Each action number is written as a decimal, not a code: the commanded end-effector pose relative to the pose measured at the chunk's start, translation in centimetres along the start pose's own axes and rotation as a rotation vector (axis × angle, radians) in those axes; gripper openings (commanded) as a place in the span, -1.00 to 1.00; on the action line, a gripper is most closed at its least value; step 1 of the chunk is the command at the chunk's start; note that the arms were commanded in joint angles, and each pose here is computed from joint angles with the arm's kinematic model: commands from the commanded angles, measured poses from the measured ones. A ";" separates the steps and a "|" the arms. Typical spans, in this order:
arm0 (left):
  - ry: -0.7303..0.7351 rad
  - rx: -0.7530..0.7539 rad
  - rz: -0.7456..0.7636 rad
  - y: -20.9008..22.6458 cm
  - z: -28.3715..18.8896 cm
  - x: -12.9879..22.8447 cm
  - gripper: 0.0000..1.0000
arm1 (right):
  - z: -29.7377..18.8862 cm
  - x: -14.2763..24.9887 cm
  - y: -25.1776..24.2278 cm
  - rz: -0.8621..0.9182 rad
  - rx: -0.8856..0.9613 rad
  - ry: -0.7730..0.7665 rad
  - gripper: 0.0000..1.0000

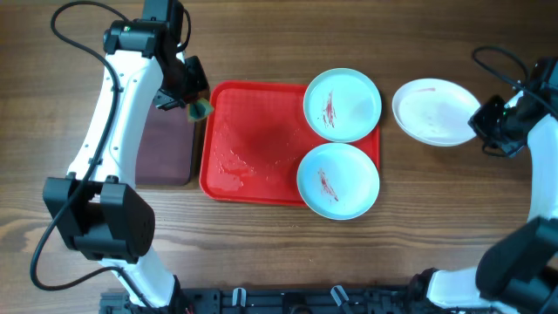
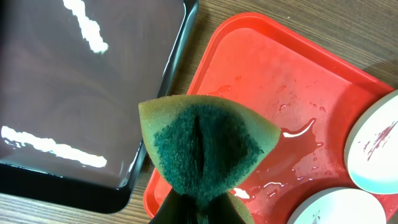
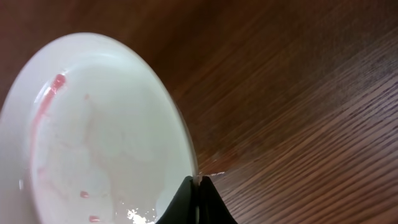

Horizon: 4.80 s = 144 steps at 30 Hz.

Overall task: Clean dirty plates on tray and stack at the side
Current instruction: 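Lift the white plate with the right gripper and carry it right, then set the white plate on the table right of the tray, release, then move right gripper to grasp the rim of the lower blue plate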

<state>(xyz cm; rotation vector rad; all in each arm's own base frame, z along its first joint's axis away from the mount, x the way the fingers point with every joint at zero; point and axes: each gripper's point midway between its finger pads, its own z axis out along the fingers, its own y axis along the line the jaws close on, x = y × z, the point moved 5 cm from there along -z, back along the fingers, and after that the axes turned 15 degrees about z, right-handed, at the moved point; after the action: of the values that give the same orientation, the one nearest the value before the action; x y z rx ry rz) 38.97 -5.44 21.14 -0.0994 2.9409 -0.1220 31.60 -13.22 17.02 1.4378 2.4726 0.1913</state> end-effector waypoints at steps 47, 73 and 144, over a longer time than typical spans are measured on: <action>-0.007 0.022 0.016 -0.3 0.5 -0.4 -0.92 | 11.5 14.4 6.1 -0.611 -0.111 0.342 -0.49; -0.014 0.023 0.016 -0.3 0.5 -0.5 -0.92 | 12.3 13.4 9.5 -0.707 -0.291 0.260 -0.49; -0.010 0.042 0.017 -0.5 0.5 -0.4 -0.92 | 7.6 31.2 12.9 -0.372 -0.168 0.177 -0.91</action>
<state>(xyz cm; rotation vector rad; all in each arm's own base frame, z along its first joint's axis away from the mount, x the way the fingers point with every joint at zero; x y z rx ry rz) 39.47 -5.82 21.25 -0.0929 2.9150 -0.1656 29.75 20.10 10.04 0.8274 2.7352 0.5035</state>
